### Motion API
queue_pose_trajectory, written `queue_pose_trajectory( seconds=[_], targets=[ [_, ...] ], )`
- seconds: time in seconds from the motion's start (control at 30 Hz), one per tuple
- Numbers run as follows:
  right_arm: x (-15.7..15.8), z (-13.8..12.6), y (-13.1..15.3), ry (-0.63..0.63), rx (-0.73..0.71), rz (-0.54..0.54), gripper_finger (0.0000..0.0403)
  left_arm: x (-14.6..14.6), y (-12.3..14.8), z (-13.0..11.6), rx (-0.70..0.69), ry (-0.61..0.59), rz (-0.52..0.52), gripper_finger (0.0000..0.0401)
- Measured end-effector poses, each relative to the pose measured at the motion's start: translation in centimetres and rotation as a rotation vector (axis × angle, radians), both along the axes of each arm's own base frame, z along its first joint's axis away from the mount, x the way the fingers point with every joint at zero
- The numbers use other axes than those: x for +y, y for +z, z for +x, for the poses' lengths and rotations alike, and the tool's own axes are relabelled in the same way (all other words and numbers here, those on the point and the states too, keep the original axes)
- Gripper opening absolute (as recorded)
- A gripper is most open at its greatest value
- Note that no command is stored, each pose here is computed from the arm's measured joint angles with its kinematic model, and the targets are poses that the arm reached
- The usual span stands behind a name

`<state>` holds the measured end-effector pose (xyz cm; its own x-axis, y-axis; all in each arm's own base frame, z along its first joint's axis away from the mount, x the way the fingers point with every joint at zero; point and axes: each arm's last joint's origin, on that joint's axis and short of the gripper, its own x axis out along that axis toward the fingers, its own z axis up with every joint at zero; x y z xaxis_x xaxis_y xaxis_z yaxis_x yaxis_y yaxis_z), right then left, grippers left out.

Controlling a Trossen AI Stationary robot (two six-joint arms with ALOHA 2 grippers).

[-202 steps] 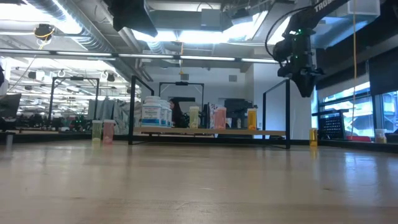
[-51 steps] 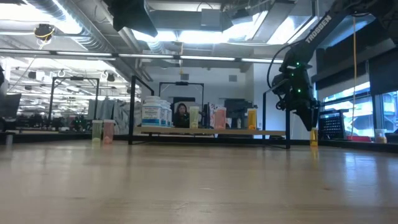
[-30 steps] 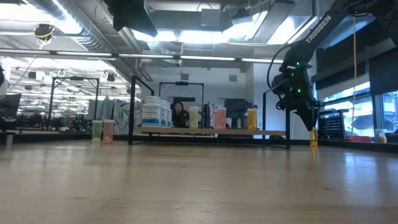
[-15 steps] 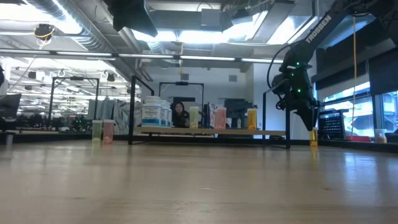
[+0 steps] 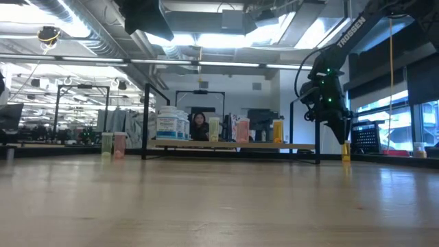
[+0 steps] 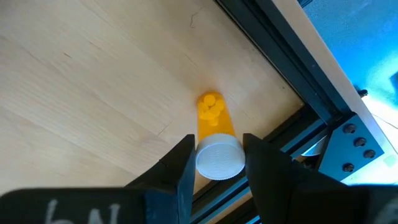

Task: Pick and place medicine bottles onto shelf by color
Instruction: Put the orange pill bottle on the shelf aligned with the other orange pill bottles

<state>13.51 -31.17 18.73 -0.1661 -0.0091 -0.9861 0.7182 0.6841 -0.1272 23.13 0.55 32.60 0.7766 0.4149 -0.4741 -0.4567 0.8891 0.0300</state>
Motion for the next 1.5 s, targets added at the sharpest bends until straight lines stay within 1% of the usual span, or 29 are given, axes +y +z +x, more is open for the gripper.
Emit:
queue_pose_trajectory(
  seconds=[0.2,0.47,0.7,0.87,0.93,1.03,1.17,1.43,1.5],
  targets=[
    [0.0,0.0,0.2,0.004,0.001,0.003,0.0126,0.0,0.0,0.0,0.000,0.000,0.000,0.0000],
    [-0.6,0.2,1.8,-0.002,-0.009,-0.014,0.0126,0.0,0.0,0.0,0.000,0.000,0.000,0.0000],
    [-0.6,0.3,2.8,-0.004,-0.005,-0.002,0.0126,0.0,0.0,0.0,0.000,0.000,0.000,0.0000],
    [-0.5,0.5,3.8,0.002,-0.074,0.009,0.0126,0.0,0.0,0.0,0.000,0.000,0.000,0.0000],
    [-0.2,0.6,4.7,0.021,-0.070,-0.013,0.0126,0.0,0.0,0.0,0.000,0.000,0.000,0.0000],
    [0.5,0.6,6.4,0.038,-0.034,-0.081,0.0126,0.0,0.0,0.0,0.000,0.000,0.000,0.0000],
    [1.8,0.3,8.9,0.047,-0.067,-0.147,0.0126,0.0,0.0,0.0,0.000,0.000,0.000,0.0000],
    [6.3,0.2,14.0,0.066,-0.133,-0.283,0.0126,0.0,0.0,0.0,0.000,0.000,0.000,0.0000],
    [7.7,0.5,15.0,0.076,-0.113,-0.326,0.0126,0.0,0.0,0.0,0.000,0.000,0.000,0.0000]
  ],
)
